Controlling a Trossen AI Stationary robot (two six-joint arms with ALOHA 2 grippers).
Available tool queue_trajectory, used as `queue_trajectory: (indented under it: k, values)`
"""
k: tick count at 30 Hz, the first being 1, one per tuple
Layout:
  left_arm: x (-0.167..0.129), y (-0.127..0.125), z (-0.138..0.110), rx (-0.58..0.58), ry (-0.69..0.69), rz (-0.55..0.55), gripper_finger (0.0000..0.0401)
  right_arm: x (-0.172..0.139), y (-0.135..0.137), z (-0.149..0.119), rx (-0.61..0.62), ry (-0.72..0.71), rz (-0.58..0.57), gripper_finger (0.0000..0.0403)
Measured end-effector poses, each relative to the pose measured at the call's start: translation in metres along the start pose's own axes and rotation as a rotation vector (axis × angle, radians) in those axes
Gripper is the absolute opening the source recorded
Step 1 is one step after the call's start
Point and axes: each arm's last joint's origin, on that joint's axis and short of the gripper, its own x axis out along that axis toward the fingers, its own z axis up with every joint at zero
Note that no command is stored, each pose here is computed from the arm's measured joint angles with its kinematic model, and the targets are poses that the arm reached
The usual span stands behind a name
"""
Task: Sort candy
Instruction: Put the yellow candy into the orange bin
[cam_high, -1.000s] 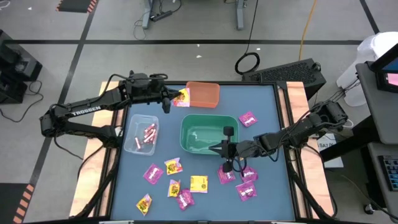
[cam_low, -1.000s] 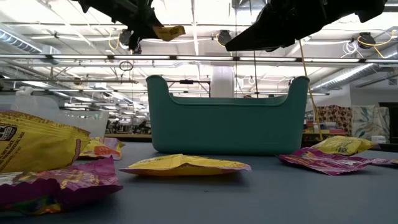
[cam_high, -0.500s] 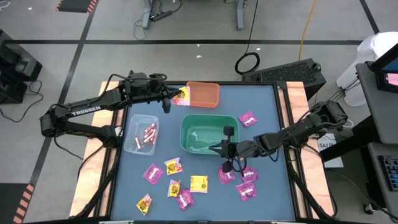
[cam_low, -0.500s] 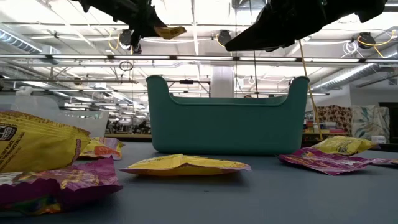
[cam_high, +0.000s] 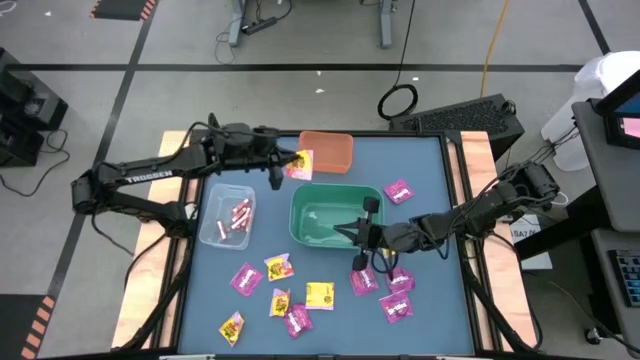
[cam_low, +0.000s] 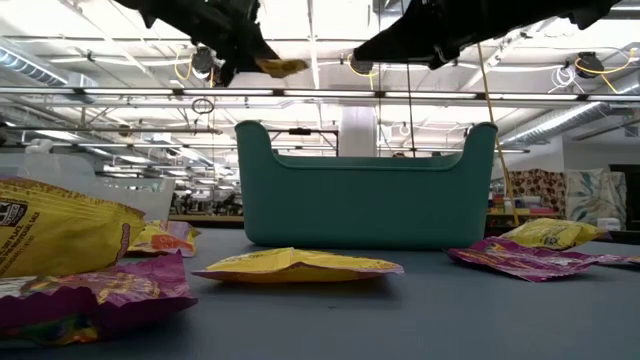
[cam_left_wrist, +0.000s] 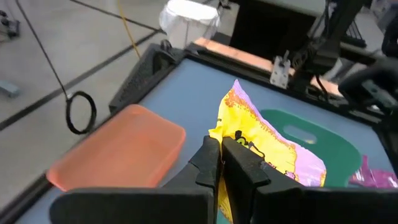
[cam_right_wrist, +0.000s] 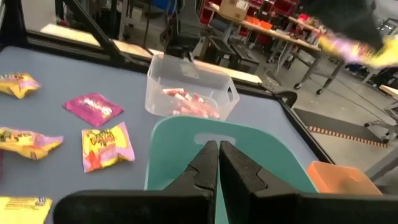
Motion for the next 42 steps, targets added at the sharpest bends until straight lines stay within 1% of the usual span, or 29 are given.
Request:
queue_trajectory:
  k: [7,9,11,14,16,18,20,23,25,27,30,32,35,37,42]
  values:
    - [0.024,-0.015,-0.009,0.023,0.022,-0.055,0.0020,0.000,0.000,0.001,0.006,-0.009,-0.001,0.0008]
    - [0.029,-0.015,-0.010,0.025,0.006,-0.039,0.0020,0.000,0.000,0.001,0.007,-0.011,-0.002,0.0008]
    - [0.034,-0.013,-0.011,0.027,-0.004,0.022,0.0020,0.000,0.000,0.001,0.006,-0.010,-0.002,0.0008]
    - [0.038,-0.007,-0.010,0.024,-0.038,0.169,0.0020,0.000,-0.001,0.000,-0.025,0.003,-0.018,0.0008]
    - [0.038,-0.002,-0.006,0.027,-0.090,0.256,0.0020,0.000,-0.001,-0.003,-0.062,0.029,-0.050,0.0008]
    - [0.036,0.005,-0.002,0.034,-0.120,0.307,0.0020,0.000,-0.003,-0.006,-0.109,0.065,-0.098,0.0008]
    - [0.036,0.013,0.000,0.038,-0.132,0.331,0.0020,-0.001,-0.004,-0.008,-0.151,0.094,-0.154,0.0008]
    - [0.036,0.026,0.004,0.049,-0.161,0.351,0.0020,-0.001,-0.006,-0.010,-0.214,0.122,-0.209,0.0009]
    - [0.043,0.036,0.004,0.052,-0.171,0.366,0.0020,-0.001,-0.007,-0.009,-0.247,0.123,-0.221,0.0008]
    - [0.051,0.050,-0.002,0.052,-0.135,0.373,0.0020,0.000,-0.008,-0.007,-0.270,0.110,-0.225,0.0008]
    - [0.069,0.066,-0.004,0.048,-0.096,0.339,0.0020,0.002,-0.011,-0.005,-0.295,0.100,-0.238,0.0008]
    - [0.082,0.076,-0.010,0.038,-0.046,0.324,0.0020,0.003,-0.013,-0.005,-0.304,0.102,-0.245,0.0008]
    - [0.100,0.084,-0.017,0.010,0.002,0.311,0.0020,0.003,-0.014,-0.005,-0.312,0.104,-0.246,0.0008]
    - [0.111,0.087,-0.017,0.006,0.003,0.308,0.0020,0.003,-0.014,-0.005,-0.315,0.105,-0.248,0.0008]
    - [0.127,0.095,-0.026,-0.002,0.052,0.318,0.0020,0.004,-0.015,-0.006,-0.317,0.110,-0.249,0.0008]
